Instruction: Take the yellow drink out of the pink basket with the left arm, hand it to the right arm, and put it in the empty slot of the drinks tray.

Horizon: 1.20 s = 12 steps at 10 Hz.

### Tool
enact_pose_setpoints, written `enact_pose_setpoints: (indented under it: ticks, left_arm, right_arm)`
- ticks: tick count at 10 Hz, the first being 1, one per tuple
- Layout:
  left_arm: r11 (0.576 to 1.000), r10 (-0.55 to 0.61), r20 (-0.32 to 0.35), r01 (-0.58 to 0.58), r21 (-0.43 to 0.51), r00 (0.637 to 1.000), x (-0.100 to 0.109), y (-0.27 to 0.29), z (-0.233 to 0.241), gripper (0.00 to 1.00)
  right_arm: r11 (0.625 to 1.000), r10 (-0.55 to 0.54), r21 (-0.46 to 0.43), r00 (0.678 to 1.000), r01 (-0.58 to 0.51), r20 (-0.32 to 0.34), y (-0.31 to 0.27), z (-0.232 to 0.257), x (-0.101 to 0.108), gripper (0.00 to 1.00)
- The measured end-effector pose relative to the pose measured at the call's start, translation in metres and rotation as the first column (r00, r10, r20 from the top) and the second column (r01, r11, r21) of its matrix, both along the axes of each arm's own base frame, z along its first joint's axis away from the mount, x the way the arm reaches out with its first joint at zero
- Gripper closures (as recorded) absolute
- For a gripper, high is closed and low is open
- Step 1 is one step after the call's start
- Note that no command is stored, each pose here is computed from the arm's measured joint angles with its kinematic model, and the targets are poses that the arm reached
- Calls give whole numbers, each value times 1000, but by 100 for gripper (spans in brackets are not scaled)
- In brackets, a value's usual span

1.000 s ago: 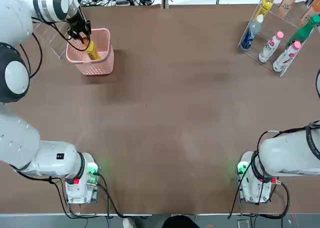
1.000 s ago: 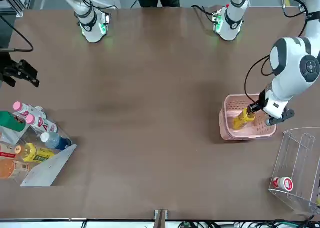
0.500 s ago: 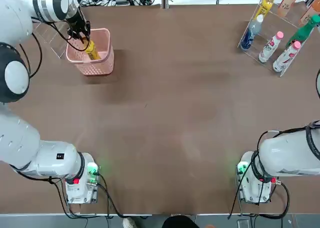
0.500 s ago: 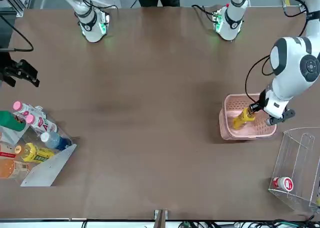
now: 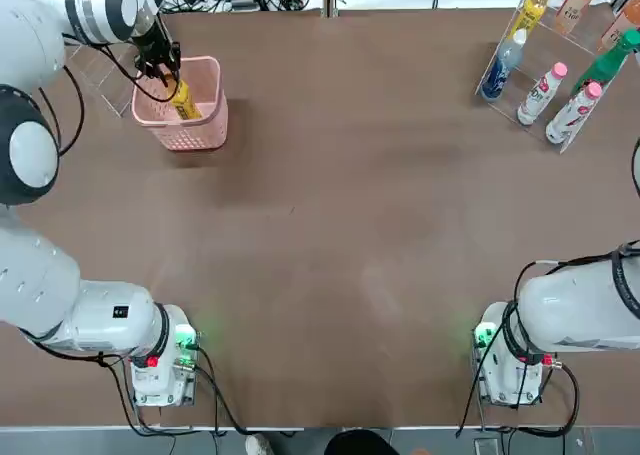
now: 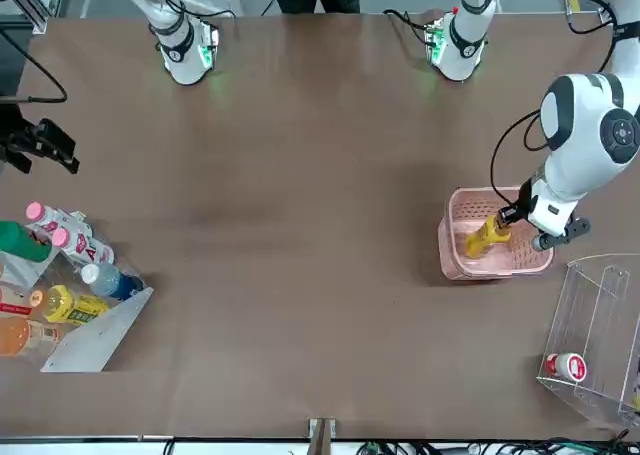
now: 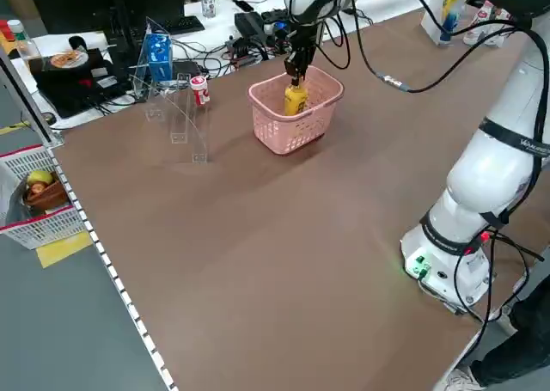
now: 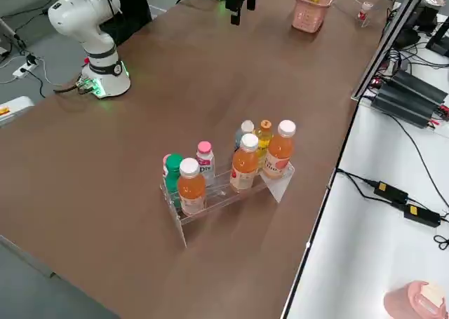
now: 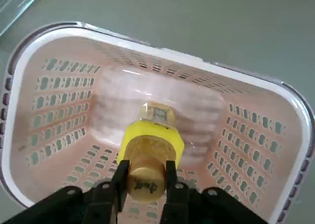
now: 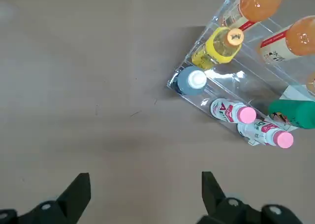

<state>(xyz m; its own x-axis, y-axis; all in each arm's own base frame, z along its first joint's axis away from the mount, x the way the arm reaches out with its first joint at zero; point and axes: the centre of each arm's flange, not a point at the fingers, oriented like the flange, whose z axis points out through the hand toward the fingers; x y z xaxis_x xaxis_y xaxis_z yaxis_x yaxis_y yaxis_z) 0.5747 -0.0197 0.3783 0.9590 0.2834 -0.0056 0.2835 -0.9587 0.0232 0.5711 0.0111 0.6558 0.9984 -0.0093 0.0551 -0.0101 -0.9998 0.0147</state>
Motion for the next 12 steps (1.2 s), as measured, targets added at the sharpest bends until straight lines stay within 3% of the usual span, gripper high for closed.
enact_pose_setpoints:
  ticks: [6,9,12]
  left_arm:
    - [1000,-10,40,9,4,999,8,0,14,66]
    - [1000,-14,80,14,2,997,16,-2,46,66]
    - [1000,-24,55,24,1,998,15,-8,83,66]
  right_arm:
    - [1000,0,0,1000,0,0,0,0,0,0]
    - [1000,0,0,1000,0,0,0,0,0,0]
    - [1000,1,0,1000,-1,0,0,0,0,0]
